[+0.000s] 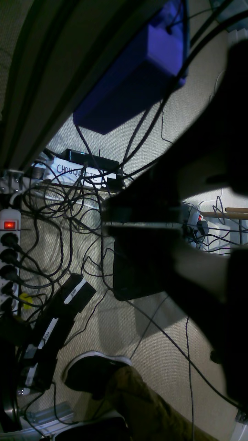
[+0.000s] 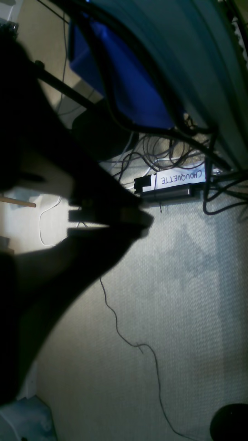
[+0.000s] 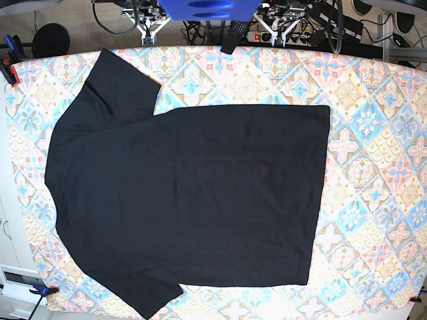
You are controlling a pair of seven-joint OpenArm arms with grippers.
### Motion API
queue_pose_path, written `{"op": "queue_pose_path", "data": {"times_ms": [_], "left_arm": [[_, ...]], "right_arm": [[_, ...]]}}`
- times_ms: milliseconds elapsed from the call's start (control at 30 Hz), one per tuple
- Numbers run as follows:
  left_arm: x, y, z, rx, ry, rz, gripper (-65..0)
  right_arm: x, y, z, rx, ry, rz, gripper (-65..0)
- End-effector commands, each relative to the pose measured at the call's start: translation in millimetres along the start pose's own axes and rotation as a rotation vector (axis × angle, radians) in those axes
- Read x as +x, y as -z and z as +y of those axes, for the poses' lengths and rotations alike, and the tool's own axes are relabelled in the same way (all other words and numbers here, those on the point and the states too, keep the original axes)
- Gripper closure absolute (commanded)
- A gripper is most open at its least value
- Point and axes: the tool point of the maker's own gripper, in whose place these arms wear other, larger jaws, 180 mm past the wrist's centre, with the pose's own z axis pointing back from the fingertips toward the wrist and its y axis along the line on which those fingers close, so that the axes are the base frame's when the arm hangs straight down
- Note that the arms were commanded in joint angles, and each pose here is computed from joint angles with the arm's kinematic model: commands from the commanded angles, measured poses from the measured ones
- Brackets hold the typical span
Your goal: Fold the T-shirt properly
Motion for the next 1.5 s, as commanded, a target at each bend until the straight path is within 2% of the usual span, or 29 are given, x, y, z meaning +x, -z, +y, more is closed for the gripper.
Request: {"op": "queue_pose_path", "data": {"times_ms": [0, 467, 567, 800, 933, 1033, 1133, 1300, 1467], "left_arm": [[-3, -1, 0, 0.001, 0.009, -0.002, -1.1], [-14, -2, 11, 0.016, 0.013, 0.013, -1.1], [-19, -3, 21, 0.032, 0.017, 0.022, -1.1], [-65, -13, 59, 0.086, 0.034, 0.093, -1.1], [-83, -20, 82, 0.118, 0.047, 0.109, -1.1], [-86, -30, 105, 0.148, 0.075, 0.066, -1.1], [-82, -43, 121, 0.168, 0.109, 0.004, -1.1], [-72, -72, 134, 0.175, 0.172, -0.102, -1.1], [-62, -108, 132, 0.158, 0.226, -0.197, -1.1]], "right_arm": [[-3, 0, 0, -0.001, 0.007, 0.003, 0.0], [-7, -1, -3, -0.006, 0.006, 0.009, 0.0], [-29, -3, -5, -0.009, 0.006, 0.043, 0.0], [-81, -12, -30, -0.046, -0.003, 0.108, 0.0], [-90, -21, -60, -0.09, -0.022, 0.077, 0.0], [-108, -31, -73, -0.109, -0.038, 0.071, 0.0], [-110, -40, -96, -0.142, -0.06, 0.043, 0.0], [-116, -59, -113, -0.164, -0.091, -0.01, 0.0], [-105, -92, -152, -0.265, 0.0, -0.115, 0.0]]}}
